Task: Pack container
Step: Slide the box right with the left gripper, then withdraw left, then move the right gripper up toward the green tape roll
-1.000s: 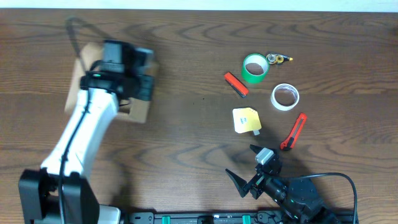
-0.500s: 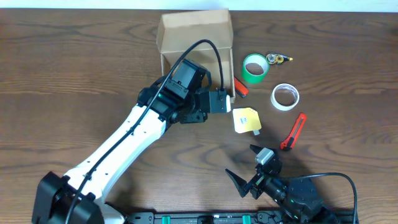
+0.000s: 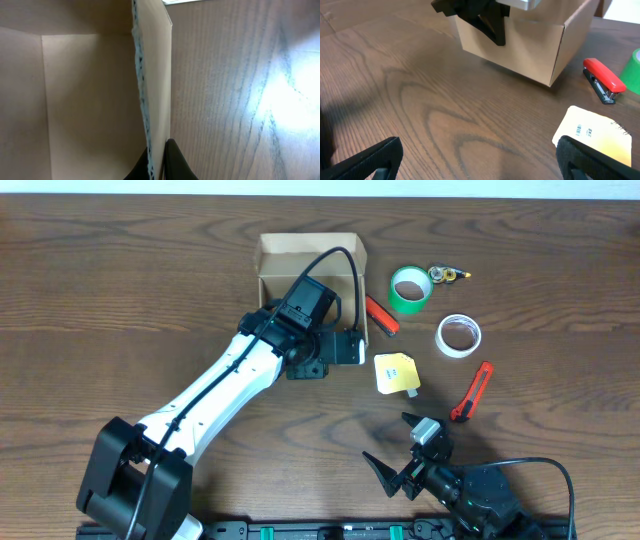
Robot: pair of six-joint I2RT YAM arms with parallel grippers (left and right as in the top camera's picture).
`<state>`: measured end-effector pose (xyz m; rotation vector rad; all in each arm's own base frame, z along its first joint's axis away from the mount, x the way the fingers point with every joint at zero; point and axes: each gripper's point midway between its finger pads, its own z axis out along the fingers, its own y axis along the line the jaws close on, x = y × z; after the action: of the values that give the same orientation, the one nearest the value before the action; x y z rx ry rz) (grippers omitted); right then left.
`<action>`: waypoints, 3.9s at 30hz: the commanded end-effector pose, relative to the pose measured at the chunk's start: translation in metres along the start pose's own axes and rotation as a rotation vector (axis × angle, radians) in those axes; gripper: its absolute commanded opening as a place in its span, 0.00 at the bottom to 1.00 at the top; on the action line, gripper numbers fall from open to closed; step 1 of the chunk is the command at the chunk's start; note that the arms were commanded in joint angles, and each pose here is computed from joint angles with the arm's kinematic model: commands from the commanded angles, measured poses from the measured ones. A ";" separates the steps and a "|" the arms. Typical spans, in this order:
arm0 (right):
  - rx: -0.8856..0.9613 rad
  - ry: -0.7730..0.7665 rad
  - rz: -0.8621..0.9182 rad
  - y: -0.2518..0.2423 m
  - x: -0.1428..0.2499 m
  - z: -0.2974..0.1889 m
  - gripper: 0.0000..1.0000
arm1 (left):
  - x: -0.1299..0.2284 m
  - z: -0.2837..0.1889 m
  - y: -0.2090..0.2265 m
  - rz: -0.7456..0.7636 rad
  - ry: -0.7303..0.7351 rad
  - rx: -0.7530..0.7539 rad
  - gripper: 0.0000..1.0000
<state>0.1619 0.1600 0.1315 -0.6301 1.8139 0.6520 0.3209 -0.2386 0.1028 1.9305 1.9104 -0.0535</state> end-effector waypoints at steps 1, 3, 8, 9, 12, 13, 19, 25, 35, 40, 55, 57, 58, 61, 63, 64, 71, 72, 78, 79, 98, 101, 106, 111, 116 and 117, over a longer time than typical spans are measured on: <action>-0.017 -0.001 -0.018 0.004 0.001 0.000 0.99 | 0.011 0.005 0.008 -0.107 0.026 -0.009 0.05; -0.017 -0.001 -0.018 0.004 0.001 0.000 0.99 | 0.014 0.008 0.008 -0.119 0.033 -0.004 0.06; -0.017 -0.001 -0.018 0.004 0.001 0.000 0.99 | 0.014 0.010 0.007 -0.119 0.035 -0.001 0.06; -0.017 -0.001 -0.018 0.004 0.001 0.000 0.99 | 0.014 0.010 0.008 -0.118 0.034 -0.002 0.06; -0.017 -0.001 -0.018 0.004 0.001 0.000 0.99 | 0.012 0.010 0.006 -0.109 0.023 0.008 0.06; -0.017 -0.001 -0.018 0.004 0.001 0.000 0.99 | 0.011 0.010 0.004 -0.099 0.014 0.017 0.06; -0.017 -0.001 -0.018 0.004 0.001 0.000 0.99 | 0.008 0.010 0.002 -0.068 -0.003 0.031 0.15; -0.017 -0.001 -0.018 0.004 0.001 0.000 0.99 | 0.008 0.010 0.002 -0.088 -0.003 0.030 0.97; -0.017 -0.001 -0.018 0.004 0.001 0.000 0.99 | -0.004 -0.019 0.013 -0.300 -0.051 -0.026 0.95; -0.017 -0.001 -0.018 0.004 0.001 0.000 0.99 | -0.020 -0.077 0.023 -0.502 -0.145 -0.102 0.95; -0.017 -0.001 -0.018 0.004 0.001 0.000 0.99 | 0.060 -0.167 0.030 -0.977 -0.288 -0.071 0.95; -0.017 -0.001 -0.018 0.004 0.001 0.000 0.99 | 0.066 -0.165 0.028 -1.004 -0.273 -0.056 0.95; -0.017 -0.001 -0.018 0.004 0.001 0.000 0.99 | 0.067 -0.165 0.027 -1.007 -0.268 -0.052 0.95; -0.017 -0.001 -0.018 0.004 0.001 0.000 0.99 | 0.066 -0.165 0.027 -1.005 -0.269 -0.051 0.95; -0.017 -0.001 -0.018 0.004 0.001 0.000 0.99 | 0.066 -0.165 0.028 -1.004 -0.271 -0.055 0.95; -0.017 -0.001 -0.018 0.004 0.001 0.000 0.99 | 0.066 -0.165 0.028 -1.003 -0.272 -0.056 0.96; -0.017 -0.001 -0.018 0.004 0.001 0.000 0.99 | 0.068 -0.164 0.029 -1.005 -0.263 -0.064 0.95; -0.017 -0.001 -0.018 0.004 0.001 0.000 0.99 | 0.068 -0.164 0.029 -1.005 -0.263 -0.064 0.95; -0.018 -0.003 -0.014 0.004 0.000 0.000 0.99 | 0.070 -0.163 0.023 -1.015 -0.246 -0.045 0.95; -0.021 -0.008 -0.015 0.005 -0.001 0.000 0.99 | 0.073 -0.162 0.022 -1.020 -0.229 -0.050 0.95; 0.028 -0.195 0.340 -0.007 -0.064 -0.019 0.99 | 0.064 -0.226 -0.004 -0.992 -0.185 -0.054 0.95; 0.120 -0.164 0.278 -0.020 -0.073 -0.030 0.99 | 0.068 -0.225 -0.004 -0.996 -0.165 -0.068 0.95; 0.240 -0.119 0.252 -0.037 -0.102 -0.049 0.99 | 0.069 -0.225 -0.004 -0.996 -0.163 -0.068 0.95; 0.332 -0.070 0.223 -0.051 -0.140 -0.060 0.99 | 0.069 -0.225 -0.004 -0.996 -0.163 -0.068 0.95; 0.418 0.095 0.191 -0.073 -0.150 -0.051 0.99 | 0.069 -0.225 -0.004 -0.996 -0.163 -0.069 0.95; 0.433 0.120 0.197 -0.078 -0.154 -0.048 0.99 | 0.069 -0.225 -0.004 -0.996 -0.163 -0.069 0.95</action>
<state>0.2139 0.0946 0.2738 -0.1792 2.0257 0.4254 0.2612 -0.1027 0.2804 0.7333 2.5079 -0.4173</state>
